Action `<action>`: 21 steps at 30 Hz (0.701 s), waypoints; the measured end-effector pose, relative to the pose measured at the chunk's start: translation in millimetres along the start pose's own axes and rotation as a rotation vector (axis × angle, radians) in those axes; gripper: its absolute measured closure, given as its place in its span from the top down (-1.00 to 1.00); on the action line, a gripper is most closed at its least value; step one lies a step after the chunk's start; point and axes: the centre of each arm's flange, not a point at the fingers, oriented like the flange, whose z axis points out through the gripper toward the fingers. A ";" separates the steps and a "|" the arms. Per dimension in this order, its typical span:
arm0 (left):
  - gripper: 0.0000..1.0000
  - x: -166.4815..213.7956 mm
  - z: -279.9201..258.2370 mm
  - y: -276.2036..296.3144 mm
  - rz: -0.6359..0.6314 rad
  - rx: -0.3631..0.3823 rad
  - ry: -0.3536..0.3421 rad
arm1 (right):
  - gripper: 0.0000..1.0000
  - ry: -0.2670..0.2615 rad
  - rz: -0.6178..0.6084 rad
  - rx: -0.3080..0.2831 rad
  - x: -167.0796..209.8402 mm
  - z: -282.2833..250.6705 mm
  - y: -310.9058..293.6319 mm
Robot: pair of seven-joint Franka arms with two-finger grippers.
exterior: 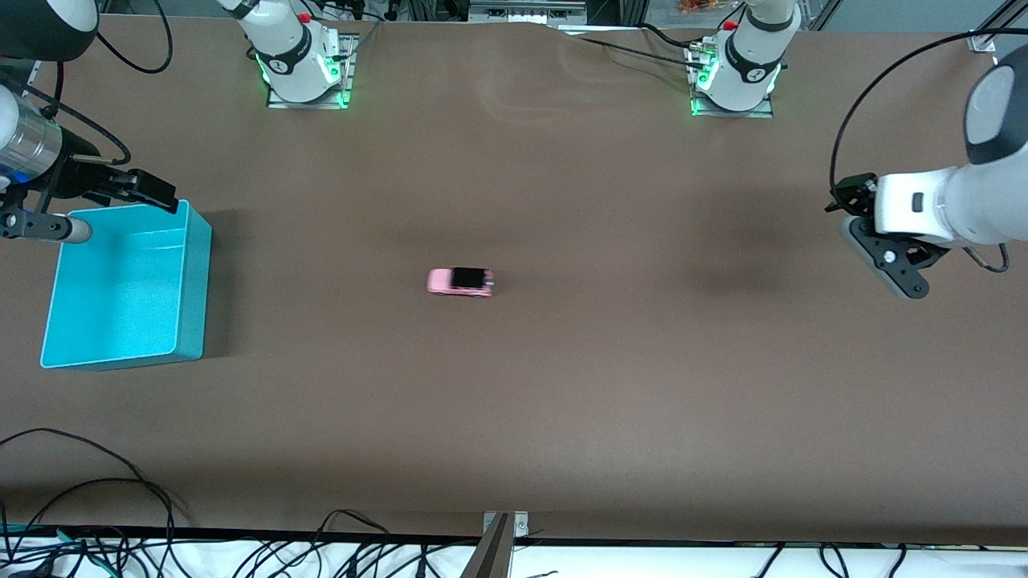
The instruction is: Wind and store pink jeep toy
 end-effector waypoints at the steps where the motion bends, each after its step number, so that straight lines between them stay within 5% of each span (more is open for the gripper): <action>1: 1.00 3.6 -2.9 6.6 -0.011 0.012 -0.003 | 1.00 0.000 0.000 0.000 0.0 0.0 0.0; 6: 1.00 14.0 -15.9 26.7 -0.067 0.077 0.006 | 1.00 0.000 0.000 0.000 0.0 0.0 0.0; 11: 1.00 13.6 -26.6 26.0 -0.203 0.179 0.103 | 1.00 0.000 0.000 0.000 0.0 0.0 0.0; 21: 1.00 -15.2 -54.6 56.4 -0.458 0.125 0.267 | 1.00 0.000 0.000 0.000 0.0 0.0 0.1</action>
